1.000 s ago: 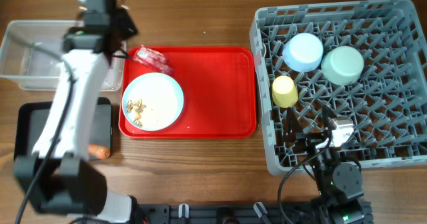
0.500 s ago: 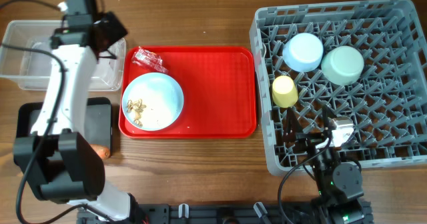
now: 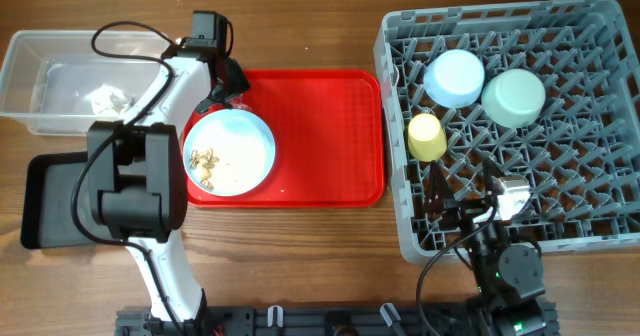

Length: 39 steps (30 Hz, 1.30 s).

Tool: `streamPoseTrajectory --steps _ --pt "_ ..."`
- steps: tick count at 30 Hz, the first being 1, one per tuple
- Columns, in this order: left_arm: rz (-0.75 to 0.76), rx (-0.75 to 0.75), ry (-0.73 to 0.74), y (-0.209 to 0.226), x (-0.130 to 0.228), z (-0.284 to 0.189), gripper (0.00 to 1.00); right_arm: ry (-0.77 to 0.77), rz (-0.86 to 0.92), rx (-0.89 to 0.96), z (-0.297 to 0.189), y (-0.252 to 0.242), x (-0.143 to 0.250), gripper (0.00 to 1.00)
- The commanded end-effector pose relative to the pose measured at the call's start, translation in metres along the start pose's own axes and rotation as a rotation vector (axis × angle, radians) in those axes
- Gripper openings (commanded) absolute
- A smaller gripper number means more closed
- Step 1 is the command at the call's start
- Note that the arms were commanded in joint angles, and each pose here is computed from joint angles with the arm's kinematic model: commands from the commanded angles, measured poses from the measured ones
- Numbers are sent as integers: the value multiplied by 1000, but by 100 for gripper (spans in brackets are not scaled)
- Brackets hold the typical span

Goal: Sort waste into correct bins and load items into the dishwasher rack
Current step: 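Grasp the red wrapper and tissue with the left gripper, drop into clear bin, then grasp the white plate's rim with the left gripper and lift it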

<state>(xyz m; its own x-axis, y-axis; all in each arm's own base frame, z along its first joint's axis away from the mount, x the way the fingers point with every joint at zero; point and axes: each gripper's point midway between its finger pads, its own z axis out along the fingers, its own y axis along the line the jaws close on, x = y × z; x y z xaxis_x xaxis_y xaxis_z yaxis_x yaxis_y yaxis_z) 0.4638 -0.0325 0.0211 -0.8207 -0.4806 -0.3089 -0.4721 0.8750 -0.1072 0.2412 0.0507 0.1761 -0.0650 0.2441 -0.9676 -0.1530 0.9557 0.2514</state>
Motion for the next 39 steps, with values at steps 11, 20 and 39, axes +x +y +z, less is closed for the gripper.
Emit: streamPoseTrajectory --steps 11,20,39 --pt "-84 193 -220 -8 -77 -135 4 2 7 0 0 -1 2 100" --pt "-304 -82 -292 118 -121 -111 62 2 7 0 0 -1 2 100" --pt "372 -100 83 -58 101 -99 49 2 7 0 0 -1 2 100"
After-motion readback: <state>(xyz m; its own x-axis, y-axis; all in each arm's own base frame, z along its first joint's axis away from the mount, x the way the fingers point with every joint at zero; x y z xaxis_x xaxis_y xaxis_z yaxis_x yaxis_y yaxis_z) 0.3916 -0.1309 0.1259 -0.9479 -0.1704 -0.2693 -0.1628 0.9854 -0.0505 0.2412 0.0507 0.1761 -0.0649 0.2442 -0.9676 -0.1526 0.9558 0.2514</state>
